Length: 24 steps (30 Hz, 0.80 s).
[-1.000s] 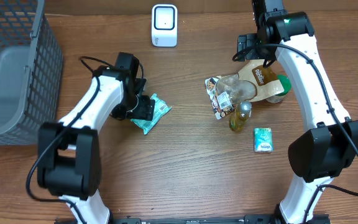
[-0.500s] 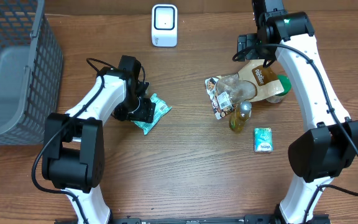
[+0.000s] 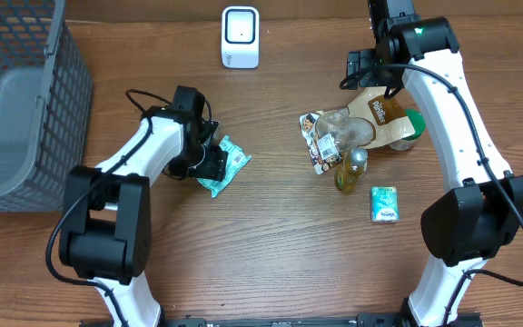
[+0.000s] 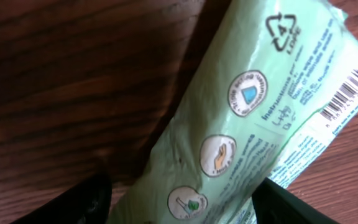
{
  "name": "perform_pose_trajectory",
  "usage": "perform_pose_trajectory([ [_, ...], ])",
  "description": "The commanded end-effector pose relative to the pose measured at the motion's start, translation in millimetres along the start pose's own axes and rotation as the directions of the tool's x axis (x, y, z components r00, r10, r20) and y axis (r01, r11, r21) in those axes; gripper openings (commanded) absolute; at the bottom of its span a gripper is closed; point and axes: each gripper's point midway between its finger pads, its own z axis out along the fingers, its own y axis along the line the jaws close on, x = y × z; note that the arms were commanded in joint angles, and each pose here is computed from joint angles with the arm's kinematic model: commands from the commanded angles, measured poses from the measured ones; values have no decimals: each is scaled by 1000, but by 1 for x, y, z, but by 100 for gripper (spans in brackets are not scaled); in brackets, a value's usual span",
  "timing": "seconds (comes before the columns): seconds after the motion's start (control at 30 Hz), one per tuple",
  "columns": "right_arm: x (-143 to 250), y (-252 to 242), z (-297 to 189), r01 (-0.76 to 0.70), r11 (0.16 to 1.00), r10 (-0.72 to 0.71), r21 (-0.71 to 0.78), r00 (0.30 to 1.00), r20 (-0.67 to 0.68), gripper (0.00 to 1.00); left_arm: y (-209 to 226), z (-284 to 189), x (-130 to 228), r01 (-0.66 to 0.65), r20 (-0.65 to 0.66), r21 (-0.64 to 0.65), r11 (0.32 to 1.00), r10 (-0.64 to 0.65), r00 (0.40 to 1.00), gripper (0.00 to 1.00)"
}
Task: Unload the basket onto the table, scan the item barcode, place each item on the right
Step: 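Lift the wipes pack with the left gripper and turn it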
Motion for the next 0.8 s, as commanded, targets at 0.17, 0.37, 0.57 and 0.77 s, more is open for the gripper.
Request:
perform_pose_trajectory([
  [0.17,-1,-3,1,-9,1000,9,14,1000,4,100,-4,21,22,-7,-64,38,999,9,998,45],
  [0.37,-1,-3,1,-9,1000,9,14,1000,4,100,-3,18,22,-5,-74,34,999,8,997,30],
  [0.57,-1,-3,1,-9,1000,9,14,1000,4,100,-5,-2,10,-2,-73,34,999,5,997,11],
  [0.77,-1,-3,1,-9,1000,9,14,1000,4,100,-10,-28,-2,1,-75,38,999,2,997,4],
])
